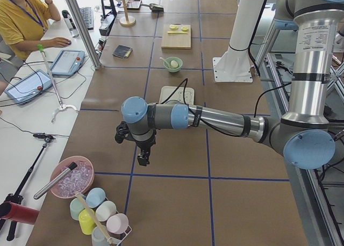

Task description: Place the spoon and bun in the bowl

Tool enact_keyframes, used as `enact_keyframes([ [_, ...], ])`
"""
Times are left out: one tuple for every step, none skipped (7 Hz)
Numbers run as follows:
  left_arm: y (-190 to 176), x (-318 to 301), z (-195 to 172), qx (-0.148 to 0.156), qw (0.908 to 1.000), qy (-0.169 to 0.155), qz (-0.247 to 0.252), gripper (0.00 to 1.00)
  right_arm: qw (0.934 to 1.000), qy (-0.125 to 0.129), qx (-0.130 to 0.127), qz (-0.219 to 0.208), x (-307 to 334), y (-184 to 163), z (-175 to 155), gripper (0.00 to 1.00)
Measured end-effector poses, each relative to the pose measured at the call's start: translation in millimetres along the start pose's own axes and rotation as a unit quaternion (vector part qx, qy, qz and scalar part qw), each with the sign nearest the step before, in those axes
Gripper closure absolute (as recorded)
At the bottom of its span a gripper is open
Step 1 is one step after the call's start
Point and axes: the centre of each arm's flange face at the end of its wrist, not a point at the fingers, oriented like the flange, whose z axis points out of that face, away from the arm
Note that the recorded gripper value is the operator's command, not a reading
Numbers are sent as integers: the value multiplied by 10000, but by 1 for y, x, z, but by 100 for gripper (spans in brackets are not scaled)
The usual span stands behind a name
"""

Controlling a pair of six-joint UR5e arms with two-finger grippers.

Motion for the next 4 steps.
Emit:
enact_keyframes([
  [-4,2,-3,43,10000,-7,36,0,10000,0,9,-26,-1,0,-1,0],
  [-7,4,-6,91,9999,-15,79,0,10000,1,14,-49,-1,0,-1,0],
  [-10,7,-9,137,9998,-25,124,0,10000,8,16,-61,-1,-1,-1,0],
  [-16,9,-12,177,9997,-36,165,0,10000,52,36,-73,0,-2,-3,0],
])
